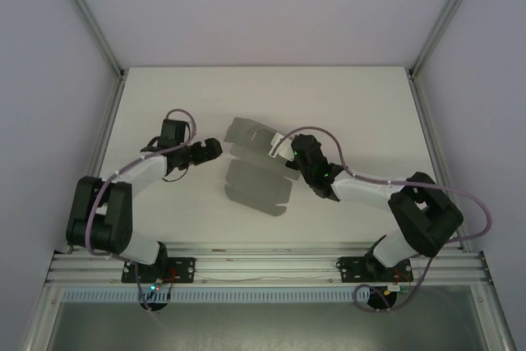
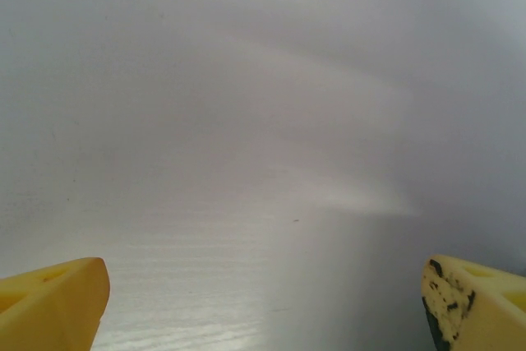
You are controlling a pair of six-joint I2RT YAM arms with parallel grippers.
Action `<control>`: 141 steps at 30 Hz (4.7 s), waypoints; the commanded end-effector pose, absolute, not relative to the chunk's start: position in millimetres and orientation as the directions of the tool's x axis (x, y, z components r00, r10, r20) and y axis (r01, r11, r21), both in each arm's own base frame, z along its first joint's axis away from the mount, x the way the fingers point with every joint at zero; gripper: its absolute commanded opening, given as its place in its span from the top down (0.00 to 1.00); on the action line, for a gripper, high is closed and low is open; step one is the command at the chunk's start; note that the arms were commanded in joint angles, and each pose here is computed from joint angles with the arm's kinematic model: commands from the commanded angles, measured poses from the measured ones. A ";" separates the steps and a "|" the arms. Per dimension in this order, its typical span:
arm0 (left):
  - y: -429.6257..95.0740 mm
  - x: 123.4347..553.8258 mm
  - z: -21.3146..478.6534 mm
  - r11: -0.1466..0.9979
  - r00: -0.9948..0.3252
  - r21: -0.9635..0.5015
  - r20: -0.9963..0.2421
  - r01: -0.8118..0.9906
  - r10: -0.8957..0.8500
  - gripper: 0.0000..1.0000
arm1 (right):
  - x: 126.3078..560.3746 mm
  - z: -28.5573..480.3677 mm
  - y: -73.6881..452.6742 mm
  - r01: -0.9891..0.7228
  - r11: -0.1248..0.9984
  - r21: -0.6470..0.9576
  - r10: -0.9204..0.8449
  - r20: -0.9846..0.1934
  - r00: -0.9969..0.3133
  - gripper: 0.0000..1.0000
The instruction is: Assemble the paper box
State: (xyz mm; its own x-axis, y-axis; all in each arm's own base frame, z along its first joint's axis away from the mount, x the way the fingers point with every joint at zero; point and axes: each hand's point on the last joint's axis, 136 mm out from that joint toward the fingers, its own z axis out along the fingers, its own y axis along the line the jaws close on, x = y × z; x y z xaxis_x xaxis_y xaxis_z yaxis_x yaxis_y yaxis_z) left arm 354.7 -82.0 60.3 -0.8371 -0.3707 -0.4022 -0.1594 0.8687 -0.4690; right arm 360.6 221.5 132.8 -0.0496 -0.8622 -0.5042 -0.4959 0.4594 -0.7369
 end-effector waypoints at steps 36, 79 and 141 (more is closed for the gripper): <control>-130.8 360.4 93.5 0.799 -0.733 -0.556 -0.639 0.230 -0.234 0.17 | 357.1 120.1 220.9 -0.676 0.550 -0.490 -0.787 -0.576 -0.222 1.00; -167.2 359.9 94.7 0.571 -0.759 -0.731 -0.595 0.374 -0.264 0.96 | 351.7 110.2 224.9 -0.774 0.605 -0.184 -0.710 -0.566 -0.420 1.00; -189.5 345.3 162.4 0.846 -0.587 -0.420 -0.792 0.327 -0.166 0.00 | 409.1 150.3 198.2 -0.509 0.344 -0.789 -0.937 -0.322 -0.134 1.00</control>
State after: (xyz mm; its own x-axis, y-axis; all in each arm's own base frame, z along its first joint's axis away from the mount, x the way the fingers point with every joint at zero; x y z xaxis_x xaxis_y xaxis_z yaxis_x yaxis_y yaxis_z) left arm 346.7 -210.0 159.5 -0.5578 -0.0886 -0.8252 0.4190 0.8282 -0.3722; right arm 393.1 197.9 133.7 -0.1905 -0.9090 -0.3706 -0.5986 0.4068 -0.6900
